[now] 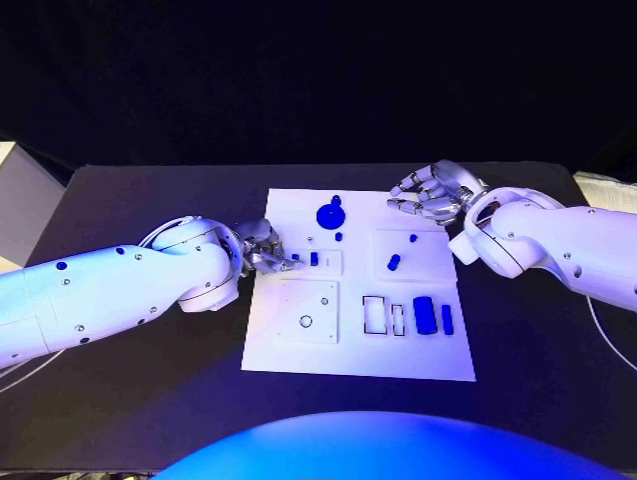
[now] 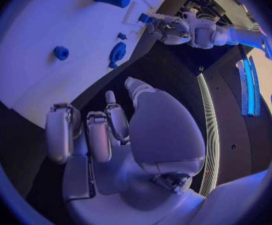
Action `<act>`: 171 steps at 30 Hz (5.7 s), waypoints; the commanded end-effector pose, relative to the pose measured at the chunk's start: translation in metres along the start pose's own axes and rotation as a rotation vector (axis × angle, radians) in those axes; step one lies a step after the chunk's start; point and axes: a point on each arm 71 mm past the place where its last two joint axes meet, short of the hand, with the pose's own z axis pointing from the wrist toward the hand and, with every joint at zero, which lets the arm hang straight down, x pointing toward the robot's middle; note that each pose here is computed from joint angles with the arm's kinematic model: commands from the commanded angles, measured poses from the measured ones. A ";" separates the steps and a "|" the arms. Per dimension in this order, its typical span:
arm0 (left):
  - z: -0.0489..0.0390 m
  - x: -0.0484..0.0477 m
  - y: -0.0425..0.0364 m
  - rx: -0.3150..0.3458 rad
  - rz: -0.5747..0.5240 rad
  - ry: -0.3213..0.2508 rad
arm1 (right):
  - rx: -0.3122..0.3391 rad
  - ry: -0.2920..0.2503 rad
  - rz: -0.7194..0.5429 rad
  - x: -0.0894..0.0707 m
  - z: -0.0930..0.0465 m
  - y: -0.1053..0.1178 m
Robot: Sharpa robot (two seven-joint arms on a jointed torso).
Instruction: Assemble the parts on the task board
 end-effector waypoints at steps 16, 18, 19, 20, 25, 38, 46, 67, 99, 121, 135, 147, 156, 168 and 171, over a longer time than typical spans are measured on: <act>-0.0010 0.0007 -0.0079 0.038 -0.002 -0.039 | -0.012 0.009 -0.003 0.003 0.000 0.000; -0.0004 0.0009 -0.0078 0.035 0.000 -0.036 | -0.012 0.010 -0.003 0.003 0.000 0.000; -0.0002 0.0009 -0.0077 0.034 0.002 -0.034 | -0.012 0.010 -0.003 0.003 0.000 0.000; 0.0002 0.0010 -0.0077 0.033 0.003 -0.033 | -0.012 0.010 -0.003 0.003 0.000 0.000; 0.0017 0.0017 -0.0081 0.029 0.009 -0.023 | -0.012 0.010 -0.003 0.003 0.000 0.000; 0.0038 0.0029 -0.0085 0.021 0.015 -0.005 | -0.012 0.010 -0.003 0.003 0.000 0.000; 0.0041 0.0040 -0.0097 0.024 0.006 0.006 | -0.012 0.011 -0.003 0.003 0.000 0.000; -0.0007 0.0074 -0.0162 0.074 -0.055 0.033 | -0.004 0.019 -0.002 0.005 -0.001 -0.002; 0.0008 -0.0175 -0.0004 0.120 -0.128 0.339 | -0.001 0.022 -0.003 0.006 -0.001 -0.004; 0.0255 -0.0608 -0.0181 0.054 -0.134 0.476 | -0.006 0.023 -0.004 0.008 0.001 -0.002; 0.0324 -0.0607 -0.0361 -0.025 0.101 0.358 | -0.050 -0.053 0.010 0.004 0.001 0.002; 0.0331 -0.0552 -0.0428 -0.038 0.182 0.332 | -0.169 -0.170 0.060 -0.008 0.000 0.016; 0.0336 -0.0469 -0.0473 -0.034 0.193 0.440 | -0.231 -0.210 0.078 -0.020 0.005 0.027; 0.0374 -0.0426 -0.0458 -0.047 0.195 0.546 | -0.273 -0.254 0.106 -0.035 0.014 0.039; 0.0387 -0.0422 -0.0459 -0.049 0.197 0.545 | -0.279 -0.262 0.112 -0.037 0.016 0.041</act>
